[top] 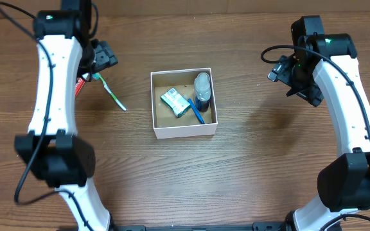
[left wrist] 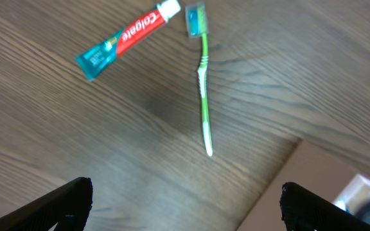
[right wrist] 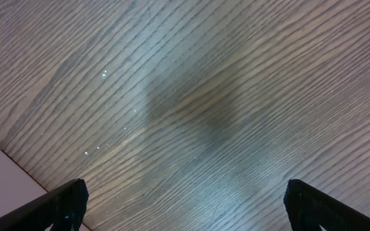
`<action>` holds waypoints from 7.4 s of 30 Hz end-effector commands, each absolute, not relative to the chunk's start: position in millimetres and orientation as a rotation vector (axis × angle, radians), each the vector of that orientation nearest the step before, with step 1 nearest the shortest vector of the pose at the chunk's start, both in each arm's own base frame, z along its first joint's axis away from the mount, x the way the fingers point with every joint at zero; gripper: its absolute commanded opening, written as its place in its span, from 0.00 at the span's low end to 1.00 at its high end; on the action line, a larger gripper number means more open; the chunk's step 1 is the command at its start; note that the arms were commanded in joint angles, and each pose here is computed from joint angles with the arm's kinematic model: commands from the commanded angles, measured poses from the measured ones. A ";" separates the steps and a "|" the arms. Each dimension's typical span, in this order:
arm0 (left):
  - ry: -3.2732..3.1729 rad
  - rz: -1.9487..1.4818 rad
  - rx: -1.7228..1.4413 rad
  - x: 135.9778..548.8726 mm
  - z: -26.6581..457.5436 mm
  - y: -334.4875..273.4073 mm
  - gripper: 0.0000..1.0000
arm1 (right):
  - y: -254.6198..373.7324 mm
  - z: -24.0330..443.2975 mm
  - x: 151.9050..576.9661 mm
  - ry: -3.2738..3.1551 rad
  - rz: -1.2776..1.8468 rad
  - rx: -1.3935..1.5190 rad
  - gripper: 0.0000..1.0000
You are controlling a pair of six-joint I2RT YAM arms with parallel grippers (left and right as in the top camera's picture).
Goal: Pack container
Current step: 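Move the left gripper back and grasp the green toothbrush, then carry the toothbrush over the box and lower it inside, then open the left gripper and move it left above the toothpaste tube, then lower the left gripper and grasp the Colgate toothpaste tube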
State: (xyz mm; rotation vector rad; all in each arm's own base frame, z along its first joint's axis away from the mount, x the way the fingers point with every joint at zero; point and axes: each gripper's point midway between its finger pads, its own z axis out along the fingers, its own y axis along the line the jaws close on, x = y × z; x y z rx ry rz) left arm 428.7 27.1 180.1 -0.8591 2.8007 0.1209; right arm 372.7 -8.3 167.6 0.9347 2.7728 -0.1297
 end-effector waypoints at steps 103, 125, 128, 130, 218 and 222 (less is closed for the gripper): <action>2.605 -0.142 1.519 318.3 230.5 -200.0 0.04 | -9.8 172.7 373.5 2.752 -0.118 0.943 1.00; 2.170 -0.118 2.139 317.5 147.1 -195.1 0.04 | -9.8 172.7 373.5 2.752 -0.118 0.943 1.00; 2.174 -0.111 2.132 321.7 134.2 -191.3 0.04 | -9.8 172.7 373.5 2.752 -0.118 0.943 1.00; 2.183 -0.106 2.121 324.2 127.5 -188.6 0.04 | -9.8 172.7 373.5 2.752 -0.118 0.943 1.00; 2.997 -0.079 -0.020 466.0 -11.3 121.6 0.93 | -9.7 172.7 373.5 2.753 -0.117 0.943 1.00; 2.984 -0.148 -0.063 467.8 -10.5 113.9 0.59 | -9.7 172.7 373.5 2.753 -0.117 0.943 1.00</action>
